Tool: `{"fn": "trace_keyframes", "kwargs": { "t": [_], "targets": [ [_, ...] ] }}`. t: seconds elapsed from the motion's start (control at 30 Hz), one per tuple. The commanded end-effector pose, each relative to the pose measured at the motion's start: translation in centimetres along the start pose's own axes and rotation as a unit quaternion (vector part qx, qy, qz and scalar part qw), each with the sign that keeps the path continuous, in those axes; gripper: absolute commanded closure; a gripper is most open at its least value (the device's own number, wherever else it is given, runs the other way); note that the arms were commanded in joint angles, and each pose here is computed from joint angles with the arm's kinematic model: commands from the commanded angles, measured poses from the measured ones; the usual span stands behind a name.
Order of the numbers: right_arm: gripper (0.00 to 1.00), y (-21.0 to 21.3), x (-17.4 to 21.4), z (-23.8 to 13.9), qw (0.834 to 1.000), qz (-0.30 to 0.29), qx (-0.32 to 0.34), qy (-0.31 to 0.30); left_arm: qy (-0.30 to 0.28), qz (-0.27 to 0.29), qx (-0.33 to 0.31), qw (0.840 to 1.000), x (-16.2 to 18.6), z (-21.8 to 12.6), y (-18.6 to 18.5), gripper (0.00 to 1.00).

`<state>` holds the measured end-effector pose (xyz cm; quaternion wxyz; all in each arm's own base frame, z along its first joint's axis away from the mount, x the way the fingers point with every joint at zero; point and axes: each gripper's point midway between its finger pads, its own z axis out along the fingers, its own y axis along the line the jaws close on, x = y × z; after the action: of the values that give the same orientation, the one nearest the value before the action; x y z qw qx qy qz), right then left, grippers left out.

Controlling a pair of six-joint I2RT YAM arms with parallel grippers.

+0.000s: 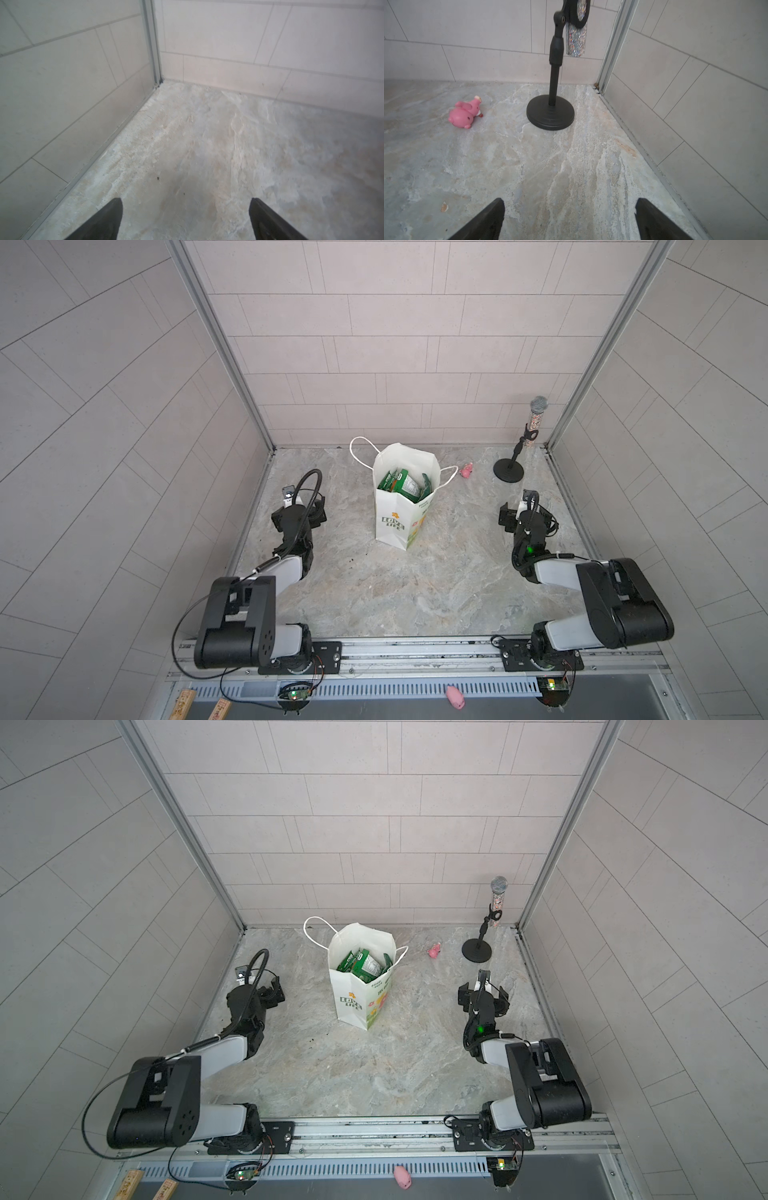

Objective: Take the snacks out of the paper bag
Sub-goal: 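Raise both arms and move the grippers toward the paper bag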

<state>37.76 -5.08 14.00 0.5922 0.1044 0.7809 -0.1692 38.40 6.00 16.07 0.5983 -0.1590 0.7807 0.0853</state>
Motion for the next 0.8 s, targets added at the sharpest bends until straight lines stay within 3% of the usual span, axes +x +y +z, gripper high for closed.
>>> {"fn": "trace_keyframes", "kwargs": {
  "t": [0.0, 0.27, 0.47, 0.6, 0.67, 0.77],
  "targets": [
    [0.01, -0.9, -1.0, -0.9, 0.999, 0.018, 0.016, 0.027, 0.004, -0.072, -0.011, 0.997, -3.0, -1.1, 0.2, 0.00],
    [0.01, 2.5, -4.5, -4.3, 0.984, 0.061, -0.117, 0.116, 0.090, -0.115, 0.155, 0.977, -11.0, -5.6, -6.8, 0.00],
    [0.01, 3.4, -5.6, -7.1, 0.970, 0.073, -0.169, 0.158, 0.090, -0.111, 0.305, 0.942, -16.9, -10.8, -11.5, 0.00],
    [0.01, 4.6, -6.5, -8.4, 0.958, 0.084, -0.214, 0.171, 0.116, -0.108, 0.385, 0.909, -18.4, -12.3, -14.6, 0.00],
    [0.01, 5.3, -7.0, -8.9, 0.952, 0.089, -0.235, 0.174, 0.135, -0.105, 0.397, 0.902, -18.2, -11.9, -15.6, 0.00],
    [0.01, 5.9, -7.6, -9.5, 0.946, 0.093, -0.255, 0.179, 0.159, -0.090, 0.401, 0.898, -17.6, -10.6, -17.0, 0.08]
  ]
}}
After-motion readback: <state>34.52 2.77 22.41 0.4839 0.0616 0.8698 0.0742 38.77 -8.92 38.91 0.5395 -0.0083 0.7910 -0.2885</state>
